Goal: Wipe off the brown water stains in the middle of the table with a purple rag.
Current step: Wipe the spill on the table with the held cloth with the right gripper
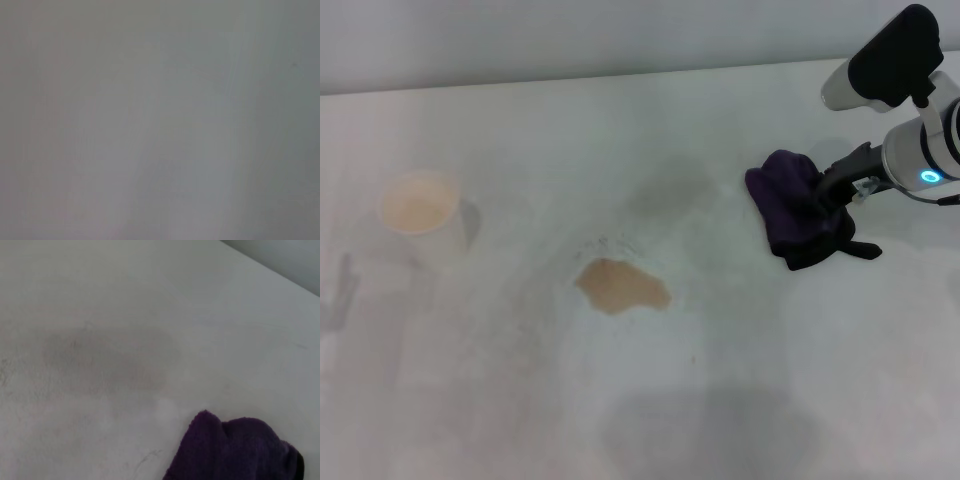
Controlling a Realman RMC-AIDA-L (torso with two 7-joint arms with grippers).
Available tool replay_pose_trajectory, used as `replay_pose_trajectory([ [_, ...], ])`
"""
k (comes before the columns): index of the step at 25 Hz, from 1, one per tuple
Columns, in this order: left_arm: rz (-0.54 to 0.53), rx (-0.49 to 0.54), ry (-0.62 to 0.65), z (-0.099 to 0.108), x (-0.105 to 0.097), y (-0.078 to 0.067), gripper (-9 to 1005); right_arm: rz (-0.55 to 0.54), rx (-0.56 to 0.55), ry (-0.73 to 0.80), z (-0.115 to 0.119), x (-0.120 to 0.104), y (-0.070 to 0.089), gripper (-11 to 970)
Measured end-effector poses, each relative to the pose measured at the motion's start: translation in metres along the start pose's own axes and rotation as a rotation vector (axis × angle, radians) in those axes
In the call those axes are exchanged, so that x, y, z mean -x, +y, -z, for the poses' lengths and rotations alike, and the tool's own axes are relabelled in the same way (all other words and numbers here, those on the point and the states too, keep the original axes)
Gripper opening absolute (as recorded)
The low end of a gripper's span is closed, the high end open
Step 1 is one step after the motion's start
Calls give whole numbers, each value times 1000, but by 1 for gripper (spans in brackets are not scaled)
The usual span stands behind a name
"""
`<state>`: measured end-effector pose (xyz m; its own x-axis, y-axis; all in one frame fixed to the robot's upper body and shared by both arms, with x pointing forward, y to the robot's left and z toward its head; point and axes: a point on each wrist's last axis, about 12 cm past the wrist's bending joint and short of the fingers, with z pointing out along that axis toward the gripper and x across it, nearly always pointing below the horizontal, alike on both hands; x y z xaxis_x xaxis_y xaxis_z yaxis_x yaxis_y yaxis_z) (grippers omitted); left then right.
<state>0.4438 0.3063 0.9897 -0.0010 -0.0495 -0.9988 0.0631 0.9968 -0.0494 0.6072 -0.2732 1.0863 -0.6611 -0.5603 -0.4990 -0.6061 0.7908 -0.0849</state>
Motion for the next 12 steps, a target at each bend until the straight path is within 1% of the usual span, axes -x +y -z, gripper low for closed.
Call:
replay_pose_trajectory([
  [5, 1, 5, -2, 0, 0, 0, 869, -3, 0, -4, -2, 0, 1, 346],
  [10, 11, 37, -4, 1, 0, 4, 869, -6, 11, 16, -7, -1, 2, 331],
  [12, 12, 41, -3, 2, 0, 4, 869, -7, 9, 20, -7, -2, 2, 280],
])
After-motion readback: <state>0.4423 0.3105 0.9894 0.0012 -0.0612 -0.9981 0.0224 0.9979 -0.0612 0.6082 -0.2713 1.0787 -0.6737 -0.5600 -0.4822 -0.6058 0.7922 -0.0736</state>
